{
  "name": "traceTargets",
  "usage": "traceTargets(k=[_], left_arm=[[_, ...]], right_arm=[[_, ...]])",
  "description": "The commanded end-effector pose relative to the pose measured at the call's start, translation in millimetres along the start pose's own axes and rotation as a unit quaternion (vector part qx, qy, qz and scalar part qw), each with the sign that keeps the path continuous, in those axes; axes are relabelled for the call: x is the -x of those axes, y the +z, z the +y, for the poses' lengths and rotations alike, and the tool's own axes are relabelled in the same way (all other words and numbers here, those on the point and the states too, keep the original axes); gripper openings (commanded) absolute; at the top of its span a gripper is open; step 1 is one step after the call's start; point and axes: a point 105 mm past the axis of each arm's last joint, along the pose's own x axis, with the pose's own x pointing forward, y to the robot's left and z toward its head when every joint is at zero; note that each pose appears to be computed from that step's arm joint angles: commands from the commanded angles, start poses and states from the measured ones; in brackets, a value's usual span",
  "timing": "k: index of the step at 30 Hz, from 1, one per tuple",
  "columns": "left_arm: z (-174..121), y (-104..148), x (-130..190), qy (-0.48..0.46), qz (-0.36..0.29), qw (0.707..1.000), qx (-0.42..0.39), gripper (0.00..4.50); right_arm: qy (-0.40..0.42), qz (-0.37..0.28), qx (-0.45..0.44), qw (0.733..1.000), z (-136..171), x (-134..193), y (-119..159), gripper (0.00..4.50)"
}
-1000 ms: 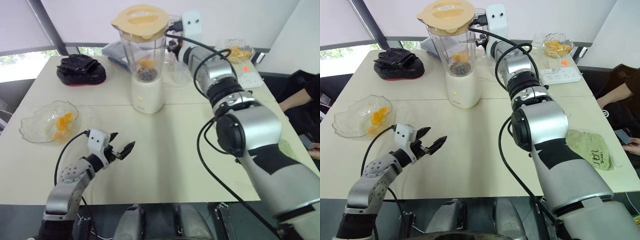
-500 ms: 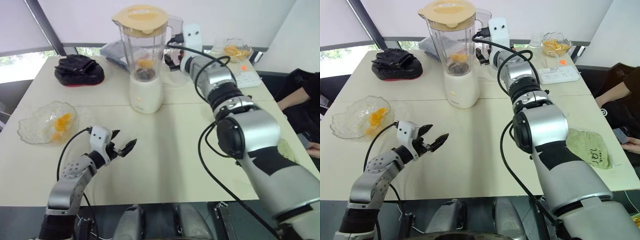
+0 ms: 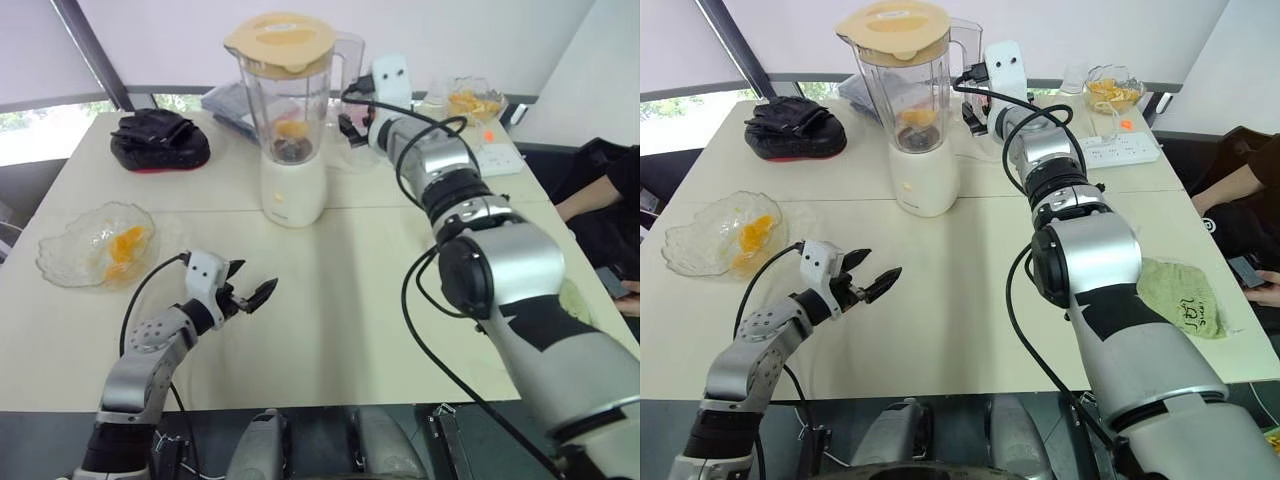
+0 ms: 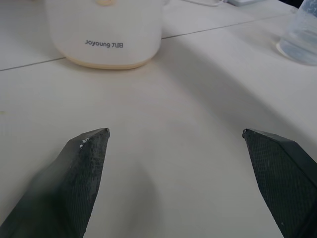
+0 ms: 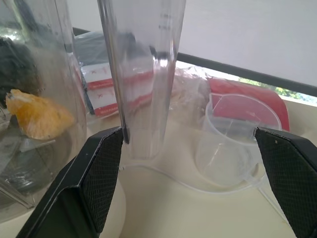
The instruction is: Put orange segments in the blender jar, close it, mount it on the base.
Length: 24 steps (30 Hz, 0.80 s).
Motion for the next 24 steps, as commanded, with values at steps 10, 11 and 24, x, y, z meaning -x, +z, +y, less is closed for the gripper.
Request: traceTargets(k=[10,11,24], left_arm=[[-4,15,0,-0.018,-0.023,1.000,-0.010,4.50],[-5,17,2,-0.019,-0.024,0.999,-0.011,4.50],[10,68,23,0.008,-0.069,0.997,-0.020,4.50]], right_arm=[[0.064,-0.037,-0.038,0.997,-10,31,-48,4.33],[0.077,-0.047,-0.037,0.995,-10,45,-56,4.33],[0.245,-0.080,0.018,0.966,8,198,-57,4.33]])
